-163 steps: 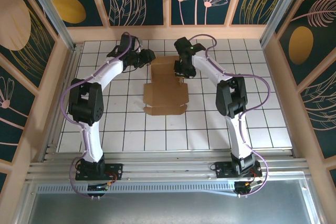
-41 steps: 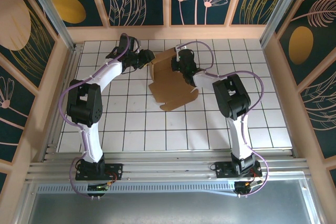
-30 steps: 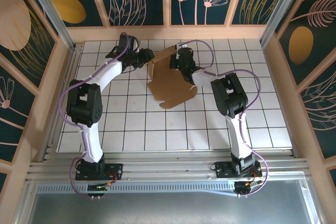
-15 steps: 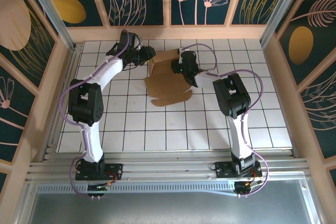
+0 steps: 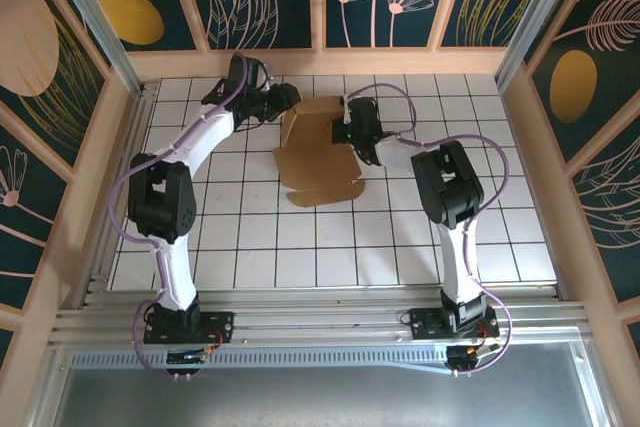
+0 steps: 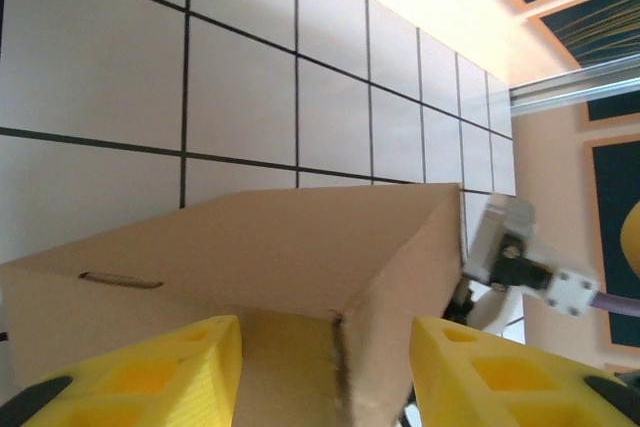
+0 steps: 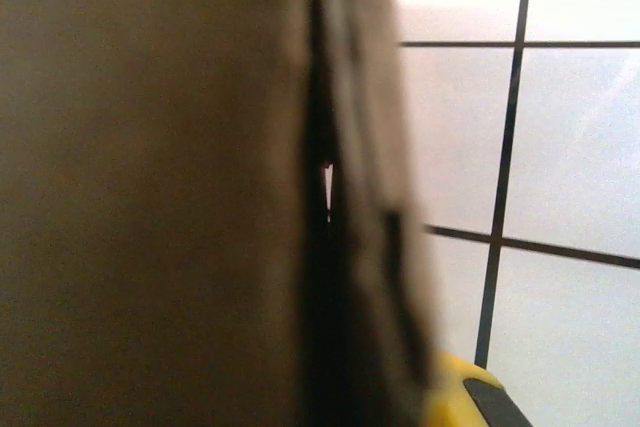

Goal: Fold the paper box

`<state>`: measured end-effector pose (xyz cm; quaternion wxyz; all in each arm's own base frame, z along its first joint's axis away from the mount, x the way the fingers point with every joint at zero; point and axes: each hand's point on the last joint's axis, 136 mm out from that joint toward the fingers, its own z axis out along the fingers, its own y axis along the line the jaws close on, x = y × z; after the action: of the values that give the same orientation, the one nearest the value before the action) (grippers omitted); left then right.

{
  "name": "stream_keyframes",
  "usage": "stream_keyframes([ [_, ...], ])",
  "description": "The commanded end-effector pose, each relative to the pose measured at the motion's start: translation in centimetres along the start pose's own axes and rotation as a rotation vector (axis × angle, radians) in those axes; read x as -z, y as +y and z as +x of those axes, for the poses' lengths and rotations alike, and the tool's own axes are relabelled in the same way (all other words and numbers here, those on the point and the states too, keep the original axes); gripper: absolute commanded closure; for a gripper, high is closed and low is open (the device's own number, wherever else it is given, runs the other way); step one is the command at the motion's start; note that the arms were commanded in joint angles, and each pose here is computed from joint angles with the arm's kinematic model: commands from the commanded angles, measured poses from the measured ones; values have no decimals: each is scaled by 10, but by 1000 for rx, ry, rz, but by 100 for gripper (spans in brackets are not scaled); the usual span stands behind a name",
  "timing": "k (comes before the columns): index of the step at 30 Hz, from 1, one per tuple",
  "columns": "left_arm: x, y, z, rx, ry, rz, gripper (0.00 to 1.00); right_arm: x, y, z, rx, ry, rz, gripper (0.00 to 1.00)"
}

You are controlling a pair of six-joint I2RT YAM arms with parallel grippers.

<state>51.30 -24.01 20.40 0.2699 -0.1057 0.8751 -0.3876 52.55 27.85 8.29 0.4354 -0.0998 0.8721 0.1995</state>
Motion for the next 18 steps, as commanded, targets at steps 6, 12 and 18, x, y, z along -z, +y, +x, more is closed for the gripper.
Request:
stream_keyframes([
  [6, 79, -51, -17, -21, -130, 64, 45, 29, 25, 17, -3, 240, -142, 100],
  [12, 130, -68, -24, -72, -223, 66, 42, 75, 10, 25, -243, 442, -154, 100],
  [18, 147, -67, -14, -71, -247, 75, 39, 133, 5, 60, -833, 487, -241, 100],
])
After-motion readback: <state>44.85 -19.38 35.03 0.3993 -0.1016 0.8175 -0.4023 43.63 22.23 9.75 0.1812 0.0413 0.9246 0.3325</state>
